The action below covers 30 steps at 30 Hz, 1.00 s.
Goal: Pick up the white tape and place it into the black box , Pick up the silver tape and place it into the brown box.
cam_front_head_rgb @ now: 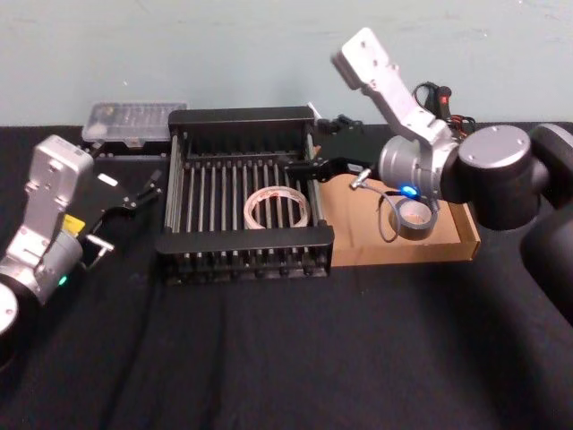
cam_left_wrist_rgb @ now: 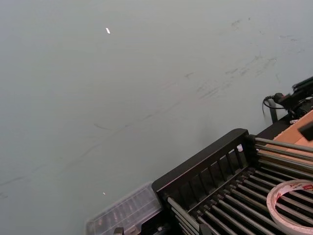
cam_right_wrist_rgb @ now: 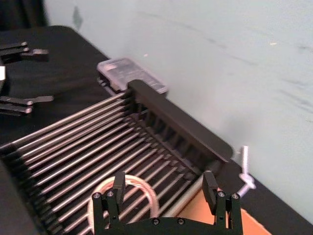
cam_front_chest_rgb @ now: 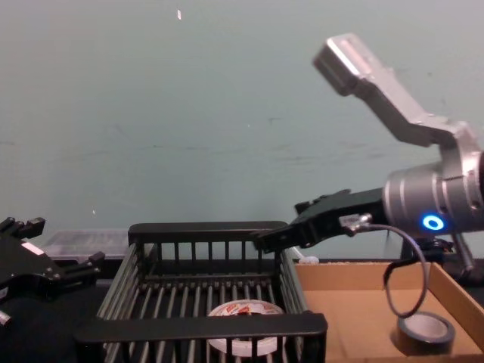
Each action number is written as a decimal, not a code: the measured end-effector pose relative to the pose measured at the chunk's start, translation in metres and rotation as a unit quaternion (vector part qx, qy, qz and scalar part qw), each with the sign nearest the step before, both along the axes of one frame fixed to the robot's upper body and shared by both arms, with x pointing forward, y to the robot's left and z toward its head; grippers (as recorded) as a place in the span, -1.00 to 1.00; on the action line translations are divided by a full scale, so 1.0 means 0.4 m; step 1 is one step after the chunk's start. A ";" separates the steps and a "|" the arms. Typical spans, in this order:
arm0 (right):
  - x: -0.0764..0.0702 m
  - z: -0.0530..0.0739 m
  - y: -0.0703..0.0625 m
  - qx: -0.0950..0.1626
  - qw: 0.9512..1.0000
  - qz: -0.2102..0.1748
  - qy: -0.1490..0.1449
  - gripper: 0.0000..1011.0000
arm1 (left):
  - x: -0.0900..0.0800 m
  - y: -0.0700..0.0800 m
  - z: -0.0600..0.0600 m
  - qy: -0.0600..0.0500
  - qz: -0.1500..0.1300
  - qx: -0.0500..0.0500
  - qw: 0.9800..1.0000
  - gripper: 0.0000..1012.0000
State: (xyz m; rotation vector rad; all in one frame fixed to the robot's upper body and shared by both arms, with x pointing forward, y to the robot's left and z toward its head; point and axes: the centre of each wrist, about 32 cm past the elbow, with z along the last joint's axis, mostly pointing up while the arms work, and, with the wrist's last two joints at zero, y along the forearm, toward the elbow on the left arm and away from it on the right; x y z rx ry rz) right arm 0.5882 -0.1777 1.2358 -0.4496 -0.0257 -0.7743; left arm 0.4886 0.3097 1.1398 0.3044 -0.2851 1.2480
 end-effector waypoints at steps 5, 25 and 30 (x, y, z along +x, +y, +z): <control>-0.031 -0.010 -0.038 0.018 0.998 -0.037 -0.039 0.98 | 0.000 0.000 0.000 0.000 0.000 0.000 1.000 0.98; -0.227 -0.156 -0.181 0.022 0.974 -0.145 -0.172 0.98 | 0.000 0.000 0.000 0.000 0.000 0.000 1.000 0.98; -0.266 -0.180 -0.188 0.013 0.974 -0.158 -0.161 0.98 | 0.000 0.000 0.000 0.000 0.000 0.000 1.000 0.98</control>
